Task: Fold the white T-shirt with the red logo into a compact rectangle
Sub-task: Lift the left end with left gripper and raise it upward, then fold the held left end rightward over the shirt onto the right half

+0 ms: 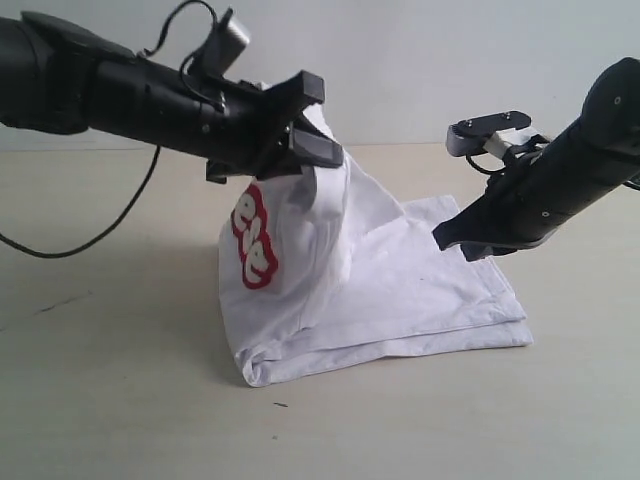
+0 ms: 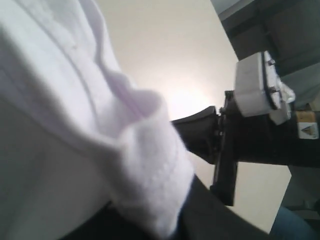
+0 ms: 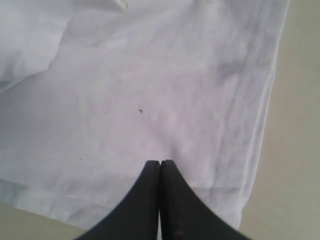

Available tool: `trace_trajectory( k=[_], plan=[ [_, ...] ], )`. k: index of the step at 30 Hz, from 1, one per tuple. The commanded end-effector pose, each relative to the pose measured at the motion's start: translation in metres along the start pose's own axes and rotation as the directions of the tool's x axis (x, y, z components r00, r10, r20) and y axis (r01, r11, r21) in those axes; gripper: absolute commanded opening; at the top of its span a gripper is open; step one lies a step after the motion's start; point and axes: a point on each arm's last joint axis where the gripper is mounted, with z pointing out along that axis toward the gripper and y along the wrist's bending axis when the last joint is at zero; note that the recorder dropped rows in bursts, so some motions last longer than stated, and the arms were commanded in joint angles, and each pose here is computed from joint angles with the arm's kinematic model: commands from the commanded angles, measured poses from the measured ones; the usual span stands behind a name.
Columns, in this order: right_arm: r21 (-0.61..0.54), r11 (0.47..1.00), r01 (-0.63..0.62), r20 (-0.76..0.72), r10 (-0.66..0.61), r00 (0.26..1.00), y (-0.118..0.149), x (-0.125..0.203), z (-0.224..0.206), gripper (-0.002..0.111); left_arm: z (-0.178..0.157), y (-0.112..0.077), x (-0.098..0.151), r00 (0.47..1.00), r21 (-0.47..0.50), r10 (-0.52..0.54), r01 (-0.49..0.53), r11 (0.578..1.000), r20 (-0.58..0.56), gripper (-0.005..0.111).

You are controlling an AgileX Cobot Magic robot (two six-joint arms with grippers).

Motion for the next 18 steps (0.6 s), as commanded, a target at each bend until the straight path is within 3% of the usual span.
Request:
trace_trajectory(
  k=[1, 4, 10, 12, 18],
  plan=[
    [0.006, 1.000, 0.000, 0.005, 0.000, 1.000, 0.000, 0.000, 0.000, 0.000, 0.031, 0.009, 0.012, 0.998, -0.003, -0.054, 0.054, 0.999, -0.031, 0.000],
    [0.005, 1.000, -0.001, 0.004, 0.001, 1.000, 0.000, 0.000, 0.000, 0.000, 0.051, 0.015, 0.019, 0.996, 0.004, -0.084, 0.084, 0.996, -0.022, 0.000],
    [0.004, 1.000, -0.001, 0.002, 0.001, 1.000, 0.000, 0.000, 0.000, 0.000, 0.084, 0.008, 0.022, 0.993, 0.078, -0.116, 0.118, 0.990, -0.023, 0.002],
    [0.004, 1.000, -0.001, 0.002, 0.001, 1.000, 0.000, 0.000, 0.000, 0.000, 0.094, 0.003, 0.023, 0.994, 0.103, -0.101, 0.105, 0.989, -0.040, 0.011],
    [0.040, 0.999, -0.021, 0.010, 0.021, 1.000, -0.004, 0.000, 0.000, 0.000, 0.103, -0.007, 0.018, 0.996, 0.143, -0.075, 0.081, 0.986, -0.043, 0.056]
  ],
)
